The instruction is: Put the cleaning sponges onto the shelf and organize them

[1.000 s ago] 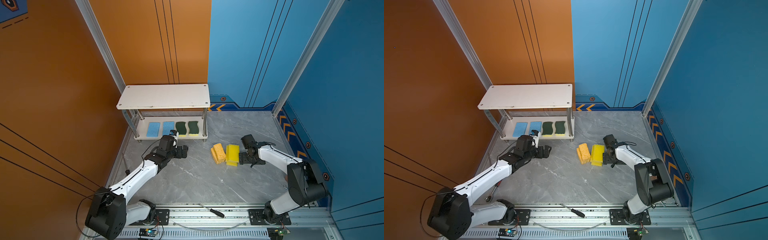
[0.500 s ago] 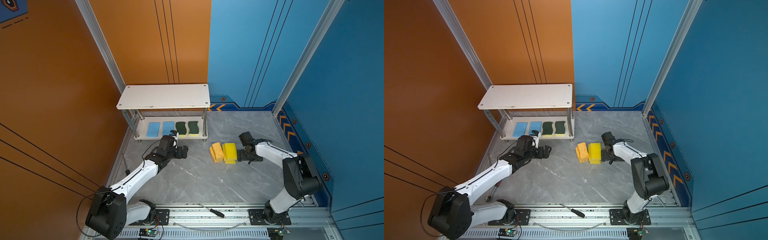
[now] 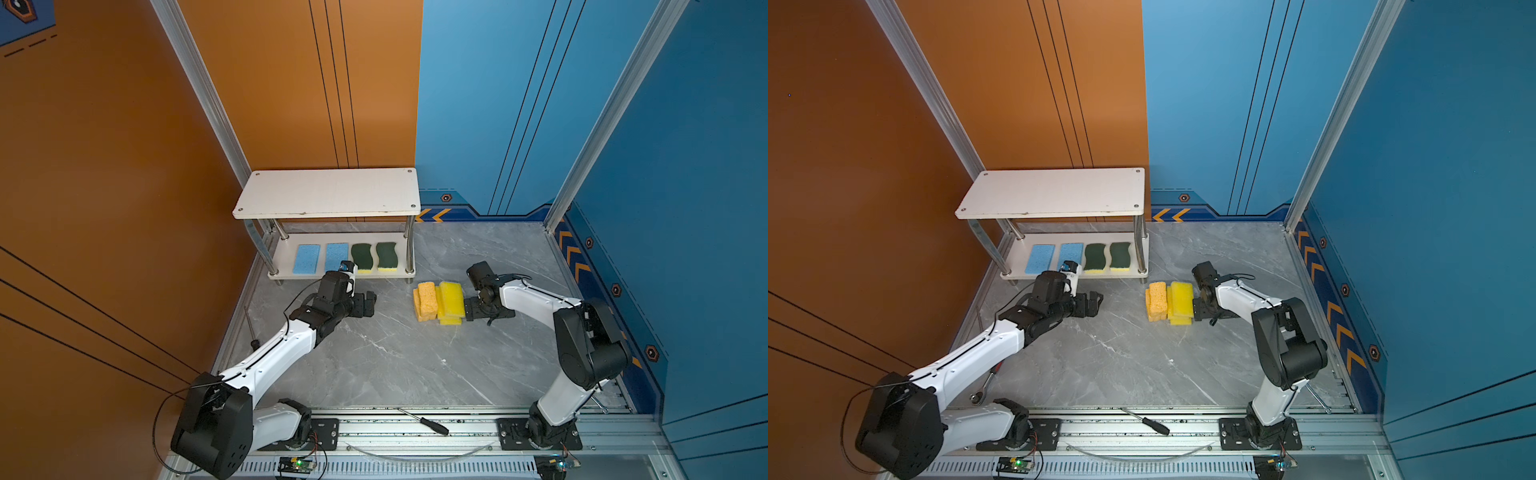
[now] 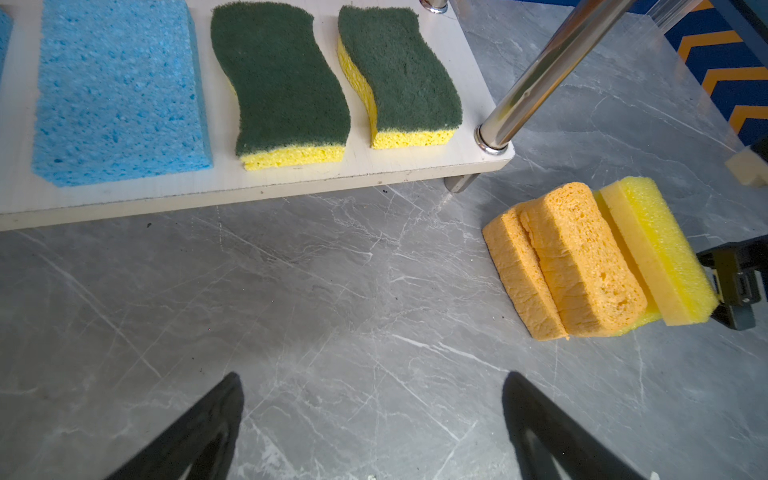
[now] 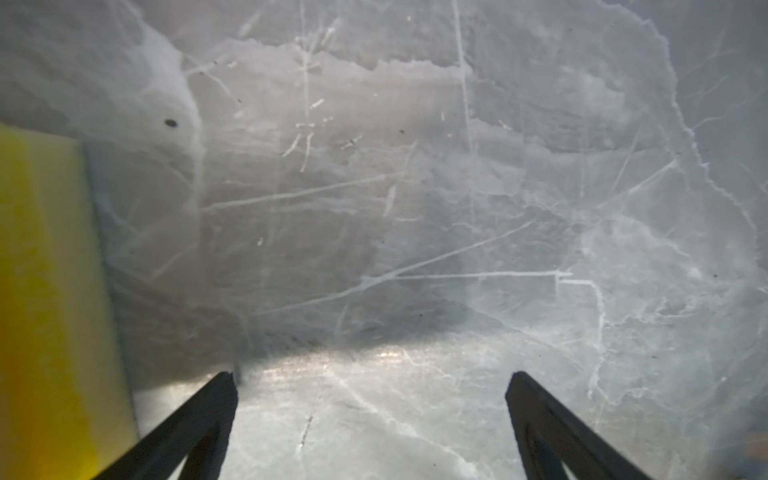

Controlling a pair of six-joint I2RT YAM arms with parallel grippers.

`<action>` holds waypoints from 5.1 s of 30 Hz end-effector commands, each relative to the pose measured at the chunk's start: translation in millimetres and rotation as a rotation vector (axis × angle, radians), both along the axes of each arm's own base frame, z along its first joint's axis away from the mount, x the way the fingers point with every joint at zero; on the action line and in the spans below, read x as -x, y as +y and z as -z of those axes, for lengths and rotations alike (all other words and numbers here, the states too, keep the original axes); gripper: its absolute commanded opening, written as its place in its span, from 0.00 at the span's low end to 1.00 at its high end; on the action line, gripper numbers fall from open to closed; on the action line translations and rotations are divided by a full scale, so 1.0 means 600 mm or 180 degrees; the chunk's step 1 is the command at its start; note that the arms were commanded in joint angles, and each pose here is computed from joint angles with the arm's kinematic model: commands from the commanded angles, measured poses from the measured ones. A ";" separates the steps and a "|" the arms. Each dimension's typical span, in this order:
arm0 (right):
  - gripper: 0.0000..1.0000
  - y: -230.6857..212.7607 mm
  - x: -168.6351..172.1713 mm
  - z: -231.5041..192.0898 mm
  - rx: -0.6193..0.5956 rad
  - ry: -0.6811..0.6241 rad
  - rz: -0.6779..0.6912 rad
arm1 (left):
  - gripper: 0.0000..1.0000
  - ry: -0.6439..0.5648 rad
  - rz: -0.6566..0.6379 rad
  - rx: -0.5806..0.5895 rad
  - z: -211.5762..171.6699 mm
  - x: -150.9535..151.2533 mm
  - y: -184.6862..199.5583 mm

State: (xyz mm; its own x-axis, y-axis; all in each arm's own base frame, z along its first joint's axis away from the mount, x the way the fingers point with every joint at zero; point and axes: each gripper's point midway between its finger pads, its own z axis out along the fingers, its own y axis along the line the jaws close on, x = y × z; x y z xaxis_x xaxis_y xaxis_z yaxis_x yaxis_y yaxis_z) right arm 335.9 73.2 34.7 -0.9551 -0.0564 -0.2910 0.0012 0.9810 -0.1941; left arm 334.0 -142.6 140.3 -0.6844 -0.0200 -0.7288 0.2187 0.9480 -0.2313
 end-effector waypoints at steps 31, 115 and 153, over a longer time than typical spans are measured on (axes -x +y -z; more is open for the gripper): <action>1.00 -0.001 -0.034 -0.053 -0.0347 -0.0256 -0.0142 | 0.98 -0.0011 -0.0009 -0.0023 0.006 0.012 0.004; 1.00 0.105 -0.057 -0.045 -0.0677 -0.0184 -0.0528 | 0.98 -0.0086 0.0375 0.0276 -0.006 0.038 -0.154; 1.00 0.070 -0.034 -0.052 -0.0820 -0.0247 -0.0321 | 0.92 0.0285 0.0078 -0.0042 0.064 0.021 -0.217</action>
State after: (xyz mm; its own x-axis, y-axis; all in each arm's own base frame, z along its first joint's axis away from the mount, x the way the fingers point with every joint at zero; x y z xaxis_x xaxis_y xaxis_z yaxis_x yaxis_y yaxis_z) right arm 359.8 113.1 68.6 -0.9174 -0.0781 -0.3901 -0.1022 0.9939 0.0415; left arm 326.2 -274.8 109.5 -0.7348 -0.0045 -0.6783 0.2346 0.9366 -0.2603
